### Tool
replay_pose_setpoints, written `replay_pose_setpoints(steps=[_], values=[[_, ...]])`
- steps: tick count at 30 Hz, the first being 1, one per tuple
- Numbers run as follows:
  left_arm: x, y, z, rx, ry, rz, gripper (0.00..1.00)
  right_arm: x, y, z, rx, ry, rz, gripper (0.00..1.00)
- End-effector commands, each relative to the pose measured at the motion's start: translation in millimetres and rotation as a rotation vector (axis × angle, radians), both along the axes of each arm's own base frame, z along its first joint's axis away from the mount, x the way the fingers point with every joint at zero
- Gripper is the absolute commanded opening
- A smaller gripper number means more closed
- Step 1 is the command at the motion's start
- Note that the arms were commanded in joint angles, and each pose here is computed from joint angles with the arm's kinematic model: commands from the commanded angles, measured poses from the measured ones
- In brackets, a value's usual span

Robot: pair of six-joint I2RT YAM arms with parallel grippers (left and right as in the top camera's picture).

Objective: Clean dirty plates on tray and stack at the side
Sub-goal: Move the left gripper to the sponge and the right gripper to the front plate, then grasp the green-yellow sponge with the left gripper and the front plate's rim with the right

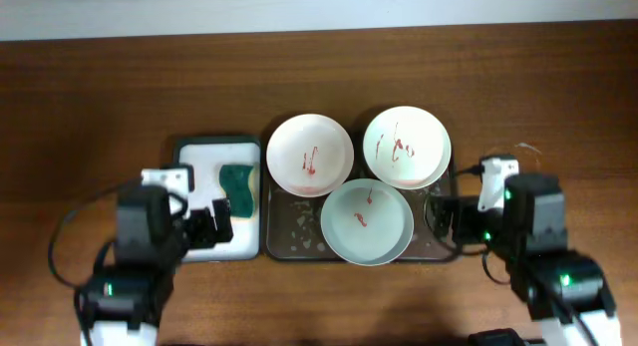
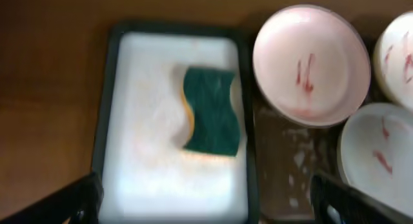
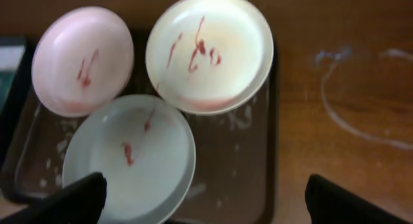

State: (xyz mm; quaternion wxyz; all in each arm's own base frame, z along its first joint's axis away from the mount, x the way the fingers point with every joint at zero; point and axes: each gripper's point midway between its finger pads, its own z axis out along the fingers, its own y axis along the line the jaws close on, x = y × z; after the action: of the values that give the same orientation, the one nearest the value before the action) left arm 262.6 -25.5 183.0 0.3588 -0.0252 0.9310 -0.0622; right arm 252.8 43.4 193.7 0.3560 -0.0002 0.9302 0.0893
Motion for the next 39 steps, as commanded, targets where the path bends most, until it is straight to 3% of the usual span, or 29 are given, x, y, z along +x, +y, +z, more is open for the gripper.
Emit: replay_pose_setpoints(steps=[1, 4, 10, 12, 16, 20, 27, 30, 32, 33, 36, 39], values=[[8, -6, -5, -0.027, 0.114, -0.012, 1.00, 7, 11, 10, 0.034, 0.060, 0.035, 0.99], [19, -15, -20, -0.066, 0.160, -0.044, 0.99, 11, 24, 0, 0.088, 0.113, 0.084, 0.99], [77, -18, -29, -0.066, 0.059, -0.046, 0.99, 13, 27, -10, 0.096, 0.155, 0.090, 0.99], [89, -19, -48, -0.065, 0.093, -0.045, 0.95, 13, 27, -10, 0.096, 0.156, 0.090, 0.99], [97, -26, -103, -0.056, 0.224, -0.057, 0.84, 14, 27, -10, 0.096, 0.156, 0.090, 0.99], [98, -35, -140, -0.033, 0.304, -0.079, 0.84, 14, 27, -10, 0.096, 0.156, 0.090, 0.99], [96, -35, -160, 0.059, 0.340, -0.069, 0.54, 14, 27, -10, 0.096, 0.156, 0.090, 0.99], [94, -33, -163, 0.067, 0.353, -0.064, 0.51, 14, 27, -10, 0.096, 0.157, 0.090, 0.99], [92, -33, -165, 0.069, 0.365, -0.065, 0.43, 13, 27, -15, 0.095, 0.177, 0.089, 0.99], [89, -32, -167, 0.074, 0.377, -0.063, 0.36, 11, 27, -20, 0.093, 0.206, 0.087, 0.99], [82, -28, -179, 0.093, 0.426, -0.056, 0.00, 13, 27, -38, 0.089, 0.280, 0.084, 0.99], [75, -27, -184, 0.096, 0.458, -0.057, 0.00, 13, 37, -59, 0.133, 0.377, 0.111, 0.91]])
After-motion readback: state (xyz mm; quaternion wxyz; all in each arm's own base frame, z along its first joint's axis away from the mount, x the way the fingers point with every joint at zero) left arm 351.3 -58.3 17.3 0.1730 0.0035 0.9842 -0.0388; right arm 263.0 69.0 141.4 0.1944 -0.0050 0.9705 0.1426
